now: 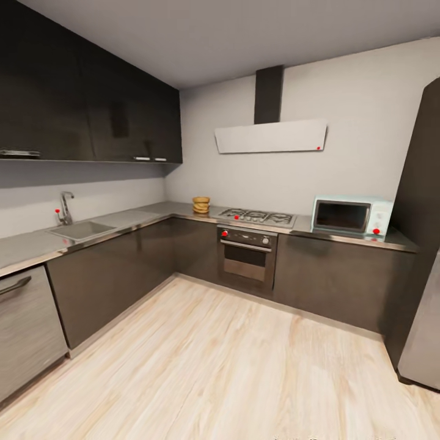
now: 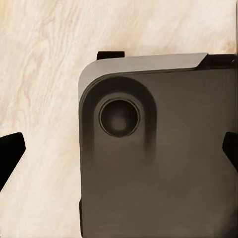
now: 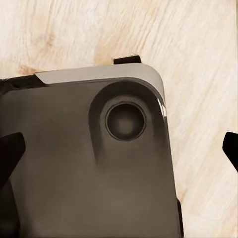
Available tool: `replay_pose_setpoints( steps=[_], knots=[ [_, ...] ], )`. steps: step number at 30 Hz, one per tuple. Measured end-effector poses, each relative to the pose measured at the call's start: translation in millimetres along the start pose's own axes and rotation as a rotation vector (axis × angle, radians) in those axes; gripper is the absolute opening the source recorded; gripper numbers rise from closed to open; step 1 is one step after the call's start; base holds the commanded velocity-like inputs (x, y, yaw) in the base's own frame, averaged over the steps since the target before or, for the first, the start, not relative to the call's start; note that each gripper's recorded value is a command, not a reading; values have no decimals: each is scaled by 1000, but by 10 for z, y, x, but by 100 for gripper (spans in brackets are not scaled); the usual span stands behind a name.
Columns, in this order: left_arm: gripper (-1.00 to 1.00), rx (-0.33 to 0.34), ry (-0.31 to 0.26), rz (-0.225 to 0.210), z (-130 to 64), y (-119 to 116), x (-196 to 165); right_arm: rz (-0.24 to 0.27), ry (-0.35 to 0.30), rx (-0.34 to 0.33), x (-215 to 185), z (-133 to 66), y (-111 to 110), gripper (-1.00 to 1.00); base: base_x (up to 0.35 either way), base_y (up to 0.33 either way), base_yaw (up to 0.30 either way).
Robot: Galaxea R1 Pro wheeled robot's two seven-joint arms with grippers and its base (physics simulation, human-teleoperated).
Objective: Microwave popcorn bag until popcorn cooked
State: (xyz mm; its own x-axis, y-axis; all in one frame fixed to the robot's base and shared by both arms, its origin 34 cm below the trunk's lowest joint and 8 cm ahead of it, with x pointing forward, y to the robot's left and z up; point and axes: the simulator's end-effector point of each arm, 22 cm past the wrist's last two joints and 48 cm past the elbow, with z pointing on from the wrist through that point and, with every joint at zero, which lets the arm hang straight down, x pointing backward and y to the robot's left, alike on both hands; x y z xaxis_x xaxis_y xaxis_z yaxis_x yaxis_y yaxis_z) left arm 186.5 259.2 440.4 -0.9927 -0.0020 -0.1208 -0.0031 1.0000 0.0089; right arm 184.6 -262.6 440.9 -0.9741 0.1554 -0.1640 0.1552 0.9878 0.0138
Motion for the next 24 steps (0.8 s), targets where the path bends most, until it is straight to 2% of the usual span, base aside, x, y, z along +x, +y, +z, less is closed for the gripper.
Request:
replay_pose_setpoints(
  steps=[2, 3, 6, 11, 15, 16, 24],
  knots=[
    [100, 12, -10, -10, -1, -99, -32, -7, -1, -1, -4, 0, 4, 100, 0, 0, -282],
    [100, 28, -12, -13, -3, -221, -36, -11, -2, -2, -7, 0, 6, 100, 0, 0, -282],
    [100, 41, -20, -18, -7, -318, -55, -16, -2, 4, -12, 1, -6, 100, 0, 0, -282],
    [100, 43, -59, -37, -11, -327, -146, -5, -9, 13, -37, 1, -45, 100, 0, 0, -282],
    [100, 35, -77, -135, -13, -297, -189, -2, -12, 8, -49, 2, -39, 100, 0, 0, -282],
    [100, 34, -79, -145, -13, -295, -193, -2, -13, 8, -52, 2, -38, 100, 0, 0, -282],
    [100, 34, -85, -155, -14, -293, -218, -2, -19, 5, -74, 2, -32, 100, 0, 0, -282]
  ],
)
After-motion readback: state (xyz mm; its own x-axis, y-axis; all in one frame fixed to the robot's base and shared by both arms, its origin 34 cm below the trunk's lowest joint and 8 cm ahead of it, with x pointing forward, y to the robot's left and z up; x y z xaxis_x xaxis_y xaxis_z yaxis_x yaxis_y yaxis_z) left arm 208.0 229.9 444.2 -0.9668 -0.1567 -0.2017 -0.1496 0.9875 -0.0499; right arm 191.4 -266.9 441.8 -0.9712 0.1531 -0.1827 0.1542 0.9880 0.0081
